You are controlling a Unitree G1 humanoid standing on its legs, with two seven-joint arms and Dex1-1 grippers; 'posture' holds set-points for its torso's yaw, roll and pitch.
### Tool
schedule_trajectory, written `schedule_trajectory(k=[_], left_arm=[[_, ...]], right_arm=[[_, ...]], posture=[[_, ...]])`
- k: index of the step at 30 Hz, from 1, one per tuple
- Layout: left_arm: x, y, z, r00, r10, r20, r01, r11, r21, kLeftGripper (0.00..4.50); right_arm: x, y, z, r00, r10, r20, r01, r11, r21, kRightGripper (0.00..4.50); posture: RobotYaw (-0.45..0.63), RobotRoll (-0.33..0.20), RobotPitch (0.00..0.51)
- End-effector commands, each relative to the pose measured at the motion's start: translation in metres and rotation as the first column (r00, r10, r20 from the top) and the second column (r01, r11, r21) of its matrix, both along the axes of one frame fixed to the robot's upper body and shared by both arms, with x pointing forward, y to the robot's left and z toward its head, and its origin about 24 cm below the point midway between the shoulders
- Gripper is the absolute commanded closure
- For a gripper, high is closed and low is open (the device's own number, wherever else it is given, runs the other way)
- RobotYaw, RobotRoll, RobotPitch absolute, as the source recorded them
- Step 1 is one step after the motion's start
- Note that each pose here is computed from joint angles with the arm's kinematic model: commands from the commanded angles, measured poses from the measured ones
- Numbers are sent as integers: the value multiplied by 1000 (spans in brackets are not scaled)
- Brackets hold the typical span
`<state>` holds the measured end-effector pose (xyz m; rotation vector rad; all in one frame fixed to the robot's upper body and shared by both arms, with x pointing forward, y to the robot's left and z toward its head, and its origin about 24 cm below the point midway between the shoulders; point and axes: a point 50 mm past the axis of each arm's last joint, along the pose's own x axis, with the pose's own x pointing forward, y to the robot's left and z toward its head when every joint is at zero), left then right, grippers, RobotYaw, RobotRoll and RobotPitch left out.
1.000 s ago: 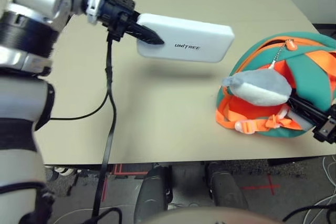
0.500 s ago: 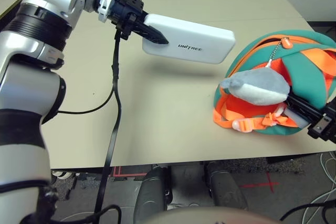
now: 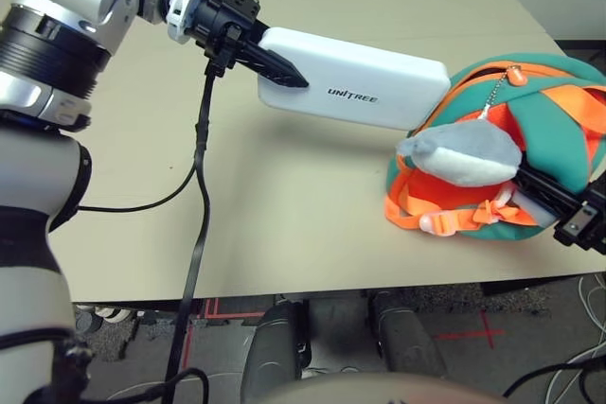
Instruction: Put the pencil case into the backpack and zip it.
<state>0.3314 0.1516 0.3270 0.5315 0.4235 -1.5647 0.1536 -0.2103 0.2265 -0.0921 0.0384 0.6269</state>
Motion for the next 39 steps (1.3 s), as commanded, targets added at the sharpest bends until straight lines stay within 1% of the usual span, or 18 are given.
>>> schedule_trajectory(k=[1,7,12,18,24,35,39], left_arm=[[2,-4,6,1000,0,9,0,1000,2,3061],[10,-15,5,1000,-8,14,7,1000,14,3061],[15,-21,3,999,-5,33,4,999,50,3061],[18,-24,2,999,-1,33,-2,998,65,3061],[16,-30,2,1000,-18,8,18,998,66,3061],[9,-49,1,995,-80,-51,84,993,78,3061],[5,-55,-3,991,-106,-78,114,989,95,3061]], right_arm=[[1,2,2,1000,8,25,-8,1000,1,4363],[2,4,3,999,11,31,-11,1000,4,4363],[2,6,3,999,12,34,-12,1000,9,4363],[1,7,3,999,7,36,-8,1000,12,4363],[2,7,2,999,5,40,-6,1000,14,4363],[5,9,3,999,20,48,-20,1000,18,4363],[5,10,2,999,24,46,-25,1000,16,4363]], posture=[[-303,0,120],[-307,0,124],[-315,0,125],[-323,0,129],[-323,0,129],[-317,0,125],[-317,0,124]])
